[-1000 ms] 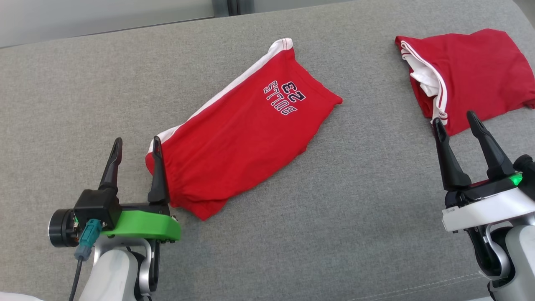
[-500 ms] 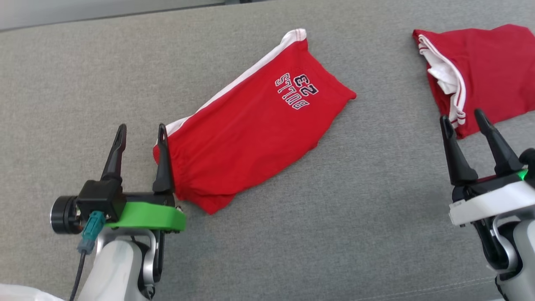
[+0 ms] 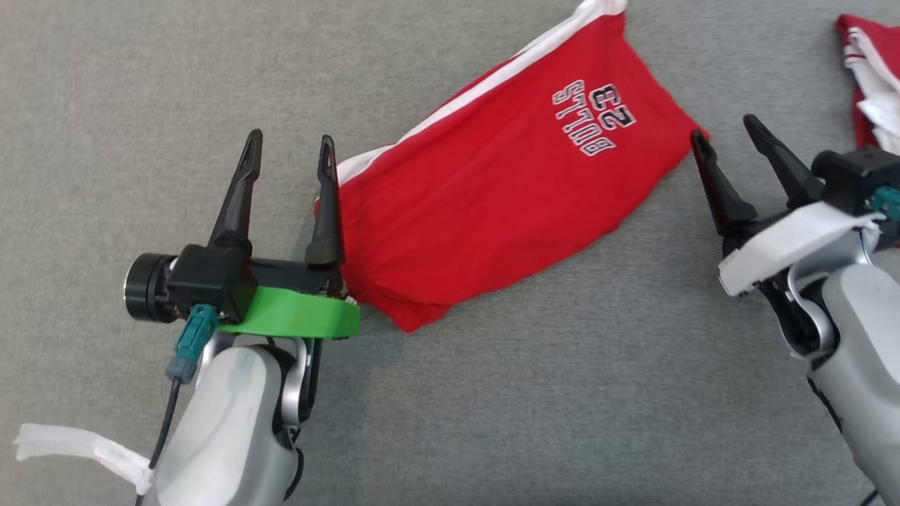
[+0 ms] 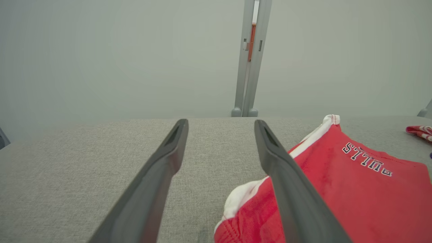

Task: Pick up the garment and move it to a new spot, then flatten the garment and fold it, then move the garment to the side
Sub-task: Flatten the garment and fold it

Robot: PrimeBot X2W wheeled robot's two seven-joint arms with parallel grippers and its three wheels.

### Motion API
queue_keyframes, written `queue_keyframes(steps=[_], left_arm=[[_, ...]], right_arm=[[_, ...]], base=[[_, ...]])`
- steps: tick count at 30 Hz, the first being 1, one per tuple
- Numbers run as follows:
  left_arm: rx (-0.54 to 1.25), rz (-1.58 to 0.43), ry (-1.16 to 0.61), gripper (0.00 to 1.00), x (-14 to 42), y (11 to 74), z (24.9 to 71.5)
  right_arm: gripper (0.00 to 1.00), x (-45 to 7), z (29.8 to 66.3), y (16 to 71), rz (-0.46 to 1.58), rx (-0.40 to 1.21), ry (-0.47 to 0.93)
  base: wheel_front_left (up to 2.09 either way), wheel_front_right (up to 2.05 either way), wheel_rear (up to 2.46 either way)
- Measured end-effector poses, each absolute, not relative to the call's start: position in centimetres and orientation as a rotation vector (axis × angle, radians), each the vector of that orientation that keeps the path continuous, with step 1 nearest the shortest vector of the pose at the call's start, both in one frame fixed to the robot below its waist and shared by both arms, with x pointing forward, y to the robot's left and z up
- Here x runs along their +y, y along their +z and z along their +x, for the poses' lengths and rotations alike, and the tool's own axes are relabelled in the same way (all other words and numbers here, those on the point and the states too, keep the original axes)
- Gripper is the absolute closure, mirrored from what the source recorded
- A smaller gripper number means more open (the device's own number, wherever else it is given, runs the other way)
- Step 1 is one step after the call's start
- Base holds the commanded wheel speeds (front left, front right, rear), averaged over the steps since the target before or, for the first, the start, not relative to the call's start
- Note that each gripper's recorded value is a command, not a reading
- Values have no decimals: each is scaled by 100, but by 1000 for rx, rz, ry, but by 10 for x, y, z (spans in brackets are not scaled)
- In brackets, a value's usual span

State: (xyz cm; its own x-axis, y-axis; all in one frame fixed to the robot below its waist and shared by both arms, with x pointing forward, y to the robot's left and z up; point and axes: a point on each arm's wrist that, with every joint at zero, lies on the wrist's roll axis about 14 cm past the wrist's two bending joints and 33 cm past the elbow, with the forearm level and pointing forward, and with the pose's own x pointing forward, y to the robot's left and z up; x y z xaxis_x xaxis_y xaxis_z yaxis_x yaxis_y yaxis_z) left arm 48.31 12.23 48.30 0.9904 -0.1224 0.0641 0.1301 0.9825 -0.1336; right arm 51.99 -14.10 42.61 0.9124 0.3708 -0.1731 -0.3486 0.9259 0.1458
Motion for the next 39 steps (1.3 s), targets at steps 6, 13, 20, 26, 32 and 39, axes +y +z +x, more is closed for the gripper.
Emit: queue_keyframes(steps=[6,13,20,26,32,39], left_arm=[[-19,-126,-81,0,137,467,484],[-16,-112,-67,0,143,465,483],[-24,-119,-86,0,135,469,480],[-20,-122,-100,0,131,471,473],[-15,-126,-117,0,126,474,460],[-20,-140,-151,0,114,481,447]], right_arm=[[0,-106,543,377,123,343,438],[100,-86,548,367,159,426,477],[100,-85,532,377,213,392,473],[100,-111,502,380,280,345,388],[100,-149,455,378,335,343,261],[100,-180,416,399,336,275,154]], base=[[0,0,0],[0,0,0],[0,0,0],[0,0,0],[0,0,0],[0,0,0]])
